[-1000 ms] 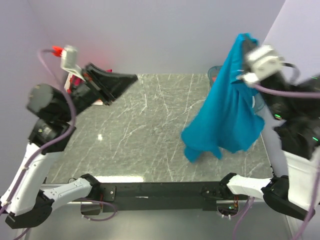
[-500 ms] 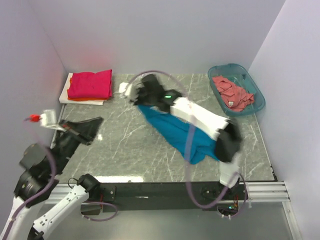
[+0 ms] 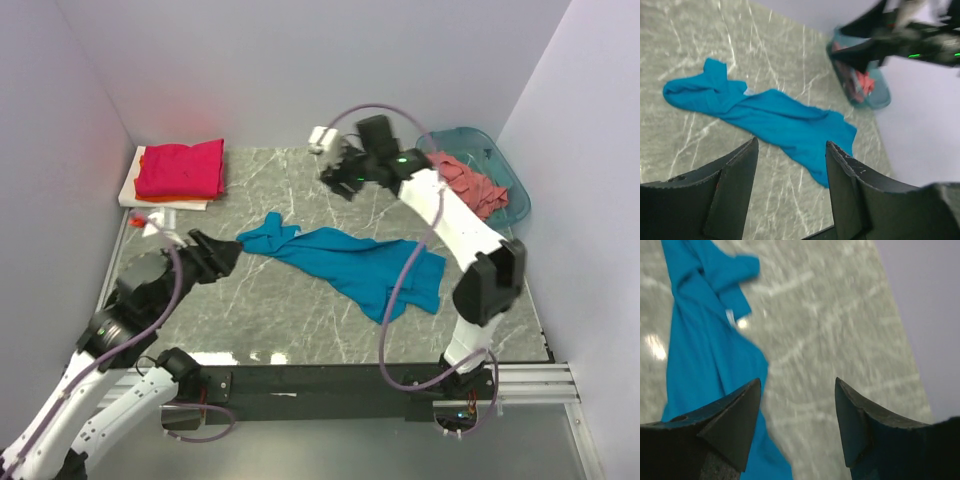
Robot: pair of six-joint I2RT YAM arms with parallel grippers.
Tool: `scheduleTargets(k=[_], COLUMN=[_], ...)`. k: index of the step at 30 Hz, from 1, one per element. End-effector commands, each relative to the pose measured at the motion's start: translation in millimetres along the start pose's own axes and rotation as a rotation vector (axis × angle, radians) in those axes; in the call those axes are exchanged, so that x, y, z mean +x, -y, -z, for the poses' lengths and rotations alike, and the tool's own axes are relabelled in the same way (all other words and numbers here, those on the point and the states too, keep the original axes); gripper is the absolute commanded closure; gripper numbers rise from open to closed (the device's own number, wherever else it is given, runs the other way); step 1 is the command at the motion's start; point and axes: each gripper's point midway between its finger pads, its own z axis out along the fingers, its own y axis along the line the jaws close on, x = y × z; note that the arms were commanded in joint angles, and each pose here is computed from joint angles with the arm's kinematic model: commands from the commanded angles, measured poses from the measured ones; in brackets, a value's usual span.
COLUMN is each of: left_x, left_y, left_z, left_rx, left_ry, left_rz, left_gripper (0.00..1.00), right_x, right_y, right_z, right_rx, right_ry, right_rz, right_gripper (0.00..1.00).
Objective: Fold and stack the t-shirts
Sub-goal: Flatten the tshirt out
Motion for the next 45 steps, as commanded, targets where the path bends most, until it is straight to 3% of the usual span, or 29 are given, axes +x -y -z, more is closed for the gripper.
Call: scheduleTargets(k=[1, 6, 10, 13, 14, 18, 19, 21, 22, 23, 26, 30, 34, 38, 39, 40, 42, 43, 45], left_x=[10, 32, 42, 48, 47, 51, 51, 52, 52, 51, 49, 42, 31, 13, 11, 7, 2, 1, 0], left_y=[16, 15, 7, -4, -9, -17, -16, -18, -18, -18, -19, -18, -16, -14, -17, -18, -25, -27, -31], left_z=[-19, -33, -38, -42, -44, -45, -45, -44, -43, -43, -41, -41, -43, -41, -38, -36, -29, -27, -22], left_rx=[0.064, 0.075, 0.063, 0.011, -0.017, -0.051, -0.046, -0.049, -0.051, -0.05, -0.053, -0.057, -0.068, -0.091, -0.105, -0.116, -0.147, -0.154, -0.156], left_ry=[-0.058, -0.134, -0.136, -0.138, -0.129, -0.135, -0.136, -0.137, -0.135, -0.132, -0.12, -0.103, -0.068, -0.014, -0.009, 0.006, 0.038, 0.045, 0.068], left_rz=[-0.027, -0.024, -0.002, 0.025, 0.038, 0.039, 0.039, 0.037, 0.036, 0.036, 0.029, 0.016, 0.006, 0.003, 0.001, 0.004, 0.01, 0.017, 0.03], left_gripper=[0.38, 0.37, 0.36, 0.27, 0.2, 0.15, 0.15, 0.15, 0.15, 0.15, 0.15, 0.15, 0.15, 0.16, 0.16, 0.16, 0.15, 0.15, 0.14], right_x=[71, 139, 171, 184, 186, 191, 191, 187, 184, 177, 152, 98, 44, 24, 25, 22, 7, -1, -20], right_y=[-39, -41, -58, -57, -56, -57, -58, -64, -65, -69, -80, -130, -240, -337, -352, -367, -394, -396, -384], right_z=[10, 18, 11, -2, -5, -17, -18, -17, -15, -9, 16, 59, 91, 98, 97, 98, 105, 109, 112], right_rx=[-0.201, -0.297, -0.318, -0.288, -0.283, -0.297, -0.307, -0.343, -0.356, -0.383, -0.427, -0.588, -0.85, -1.091, -1.129, -1.17, -1.295, -1.328, -1.342], right_ry=[-0.148, -0.304, -0.384, -0.415, -0.418, -0.431, -0.431, -0.427, -0.422, -0.405, -0.353, -0.238, -0.167, -0.117, -0.119, -0.117, -0.091, -0.075, -0.039], right_rz=[-0.067, -0.323, -0.392, -0.44, -0.449, -0.494, -0.501, -0.511, -0.515, -0.514, -0.467, -0.39, -0.164, 0.013, 0.027, 0.051, 0.075, 0.069, 0.059], right_gripper=[0.33, 0.35, 0.36, 0.36, 0.36, 0.41, 0.44, 0.65, 0.77, 0.97, 1.0, 1.0, 1.0, 1.0, 0.98, 0.86, 0.77, 0.55, 0.33])
